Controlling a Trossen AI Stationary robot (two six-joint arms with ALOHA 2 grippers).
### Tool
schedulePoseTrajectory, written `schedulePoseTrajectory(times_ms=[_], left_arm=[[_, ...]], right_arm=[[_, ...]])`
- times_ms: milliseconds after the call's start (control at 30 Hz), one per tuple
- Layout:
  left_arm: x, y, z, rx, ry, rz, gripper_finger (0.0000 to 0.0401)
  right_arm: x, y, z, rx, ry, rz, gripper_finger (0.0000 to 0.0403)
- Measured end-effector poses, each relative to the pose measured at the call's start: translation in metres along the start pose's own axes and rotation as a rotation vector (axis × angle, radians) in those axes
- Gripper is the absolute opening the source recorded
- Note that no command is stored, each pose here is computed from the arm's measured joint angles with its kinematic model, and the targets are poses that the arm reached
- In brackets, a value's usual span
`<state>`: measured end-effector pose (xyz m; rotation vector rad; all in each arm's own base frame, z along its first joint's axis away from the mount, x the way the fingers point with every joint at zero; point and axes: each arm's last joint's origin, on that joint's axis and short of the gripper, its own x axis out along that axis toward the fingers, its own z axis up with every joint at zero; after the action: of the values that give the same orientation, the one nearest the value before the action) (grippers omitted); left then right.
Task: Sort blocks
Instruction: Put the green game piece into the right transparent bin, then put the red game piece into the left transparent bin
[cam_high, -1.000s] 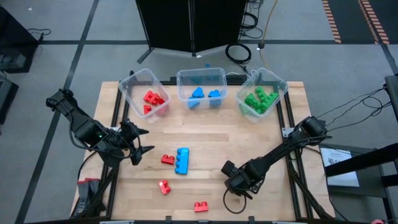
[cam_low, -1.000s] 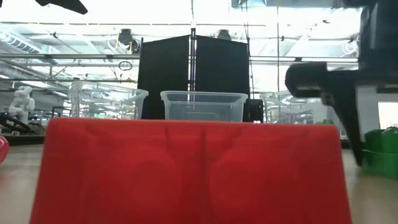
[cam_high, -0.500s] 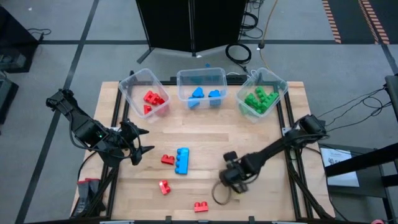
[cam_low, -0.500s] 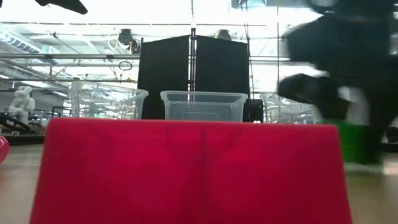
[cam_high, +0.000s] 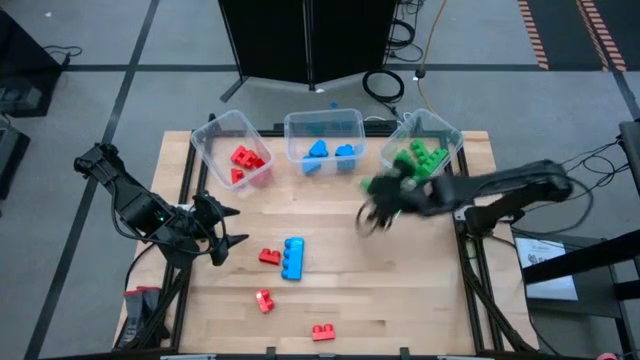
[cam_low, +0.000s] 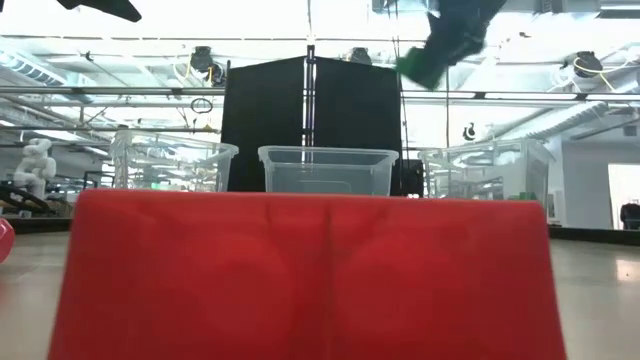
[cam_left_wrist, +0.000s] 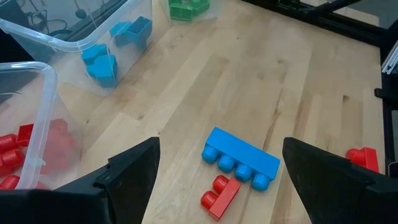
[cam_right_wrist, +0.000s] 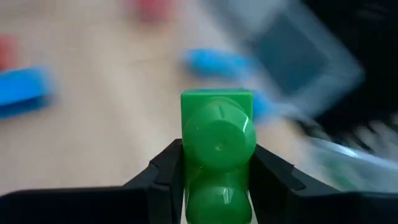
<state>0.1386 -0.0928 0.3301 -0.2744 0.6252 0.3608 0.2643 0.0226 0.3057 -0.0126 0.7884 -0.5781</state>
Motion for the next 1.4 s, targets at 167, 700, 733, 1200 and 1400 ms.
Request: schedulePoseTrajectory(times_ms=[167, 700, 733, 1200, 1400], left_arm=[[0.000, 0.000, 0.000, -0.001, -0.002, 0.001, 0.0336], [0.000, 0.000, 0.001, -0.016, -0.023, 0.015, 0.0336], [0.000, 0.000, 0.001, -0.026, -0.023, 0.015, 0.0336], [0.000, 0.000, 0.000, -0.052, -0.017, 0.012, 0.0336], [0.000, 0.000, 0.000, -0.052, -0.017, 0.012, 0.0336]], right_arm=[[-0.028, -0.078, -0.011, 0.225, -0.006, -0.282, 0.0116], [0.036, -0.144, -0.073, 0.428, 0.288, -0.387, 0.0116], [0.040, -0.147, -0.074, 0.430, 0.304, -0.399, 0.0116], [0.039, -0.167, -0.058, 0.421, 0.256, -0.429, 0.0299], [0.006, -0.175, -0.009, 0.440, 0.080, -0.260, 0.0305]])
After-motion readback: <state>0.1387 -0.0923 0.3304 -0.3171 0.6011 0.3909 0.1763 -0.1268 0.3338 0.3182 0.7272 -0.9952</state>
